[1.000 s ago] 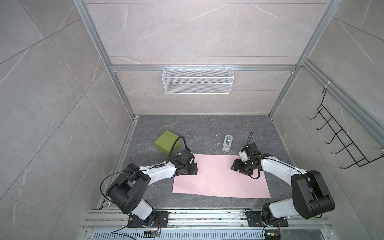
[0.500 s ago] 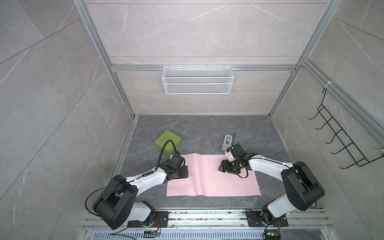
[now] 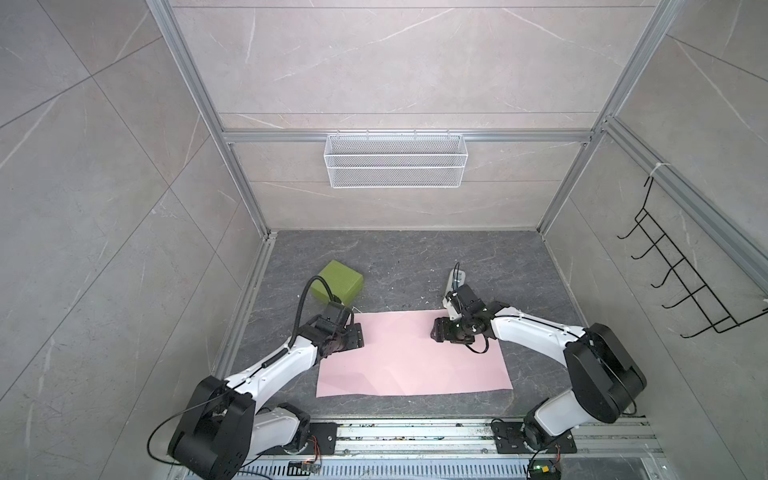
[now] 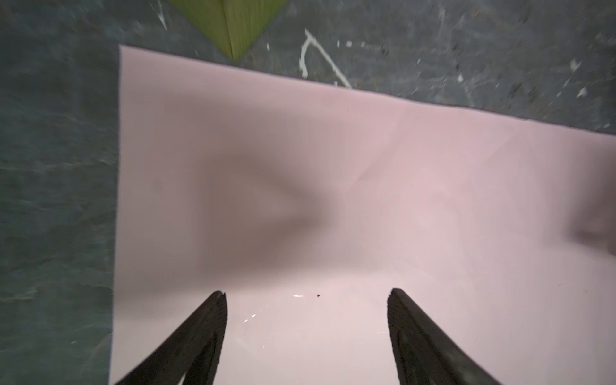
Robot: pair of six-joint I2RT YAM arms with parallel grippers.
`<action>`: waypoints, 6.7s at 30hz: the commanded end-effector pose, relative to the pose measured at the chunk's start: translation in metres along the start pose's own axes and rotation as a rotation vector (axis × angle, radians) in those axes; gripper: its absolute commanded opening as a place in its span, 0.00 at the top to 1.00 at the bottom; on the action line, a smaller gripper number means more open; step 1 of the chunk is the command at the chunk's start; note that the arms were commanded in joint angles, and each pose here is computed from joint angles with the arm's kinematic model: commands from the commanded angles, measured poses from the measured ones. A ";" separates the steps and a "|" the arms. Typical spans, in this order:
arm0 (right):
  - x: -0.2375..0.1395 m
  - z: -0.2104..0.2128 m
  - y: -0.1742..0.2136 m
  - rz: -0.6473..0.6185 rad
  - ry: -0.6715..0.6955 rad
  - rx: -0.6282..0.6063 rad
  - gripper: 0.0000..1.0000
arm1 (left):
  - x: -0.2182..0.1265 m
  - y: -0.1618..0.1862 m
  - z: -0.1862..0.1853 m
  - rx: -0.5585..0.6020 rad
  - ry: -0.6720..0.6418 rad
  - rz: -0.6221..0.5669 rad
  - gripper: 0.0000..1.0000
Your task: Wrap the gift box in paper
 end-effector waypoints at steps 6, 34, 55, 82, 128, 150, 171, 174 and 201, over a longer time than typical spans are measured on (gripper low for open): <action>-0.025 0.038 -0.036 -0.157 -0.115 -0.060 0.26 | -0.018 -0.108 0.032 -0.384 0.126 -0.185 0.04; -0.032 0.041 -0.124 -0.290 -0.235 0.013 0.22 | 0.081 -0.155 -0.119 0.203 0.390 0.074 0.23; 0.065 0.059 -0.166 -0.165 -0.274 0.080 0.18 | 0.119 -0.123 -0.150 -0.141 0.532 0.175 0.16; -0.026 0.094 -0.018 -0.108 -0.397 0.075 0.31 | -0.017 0.002 -0.203 -0.020 0.603 0.280 0.23; -0.005 0.078 0.046 -0.046 -0.265 0.118 0.32 | -0.010 0.056 -0.174 0.042 0.435 0.325 0.19; 0.005 0.071 0.051 -0.035 -0.235 0.142 0.32 | -0.001 0.063 -0.164 0.046 0.393 0.340 0.19; 0.004 0.065 0.054 -0.048 -0.200 0.156 0.31 | -0.001 0.063 -0.157 0.051 0.360 0.332 0.16; 0.004 0.063 0.054 -0.049 -0.195 0.157 0.31 | 0.000 0.064 -0.156 0.051 0.355 0.333 0.15; -0.085 -0.075 0.023 -0.110 0.201 0.196 0.05 | -0.046 0.012 -0.149 0.102 0.372 0.063 0.01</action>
Point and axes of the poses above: each gripper's point midway between its finger pads, its own x axis out along the fingers, its own z axis along the line the jaws close on, y = z × x, the point moved 2 cm from there along -x, back along the fingers, and after that the axes turned 1 degree about x, right-handed, at the moved point
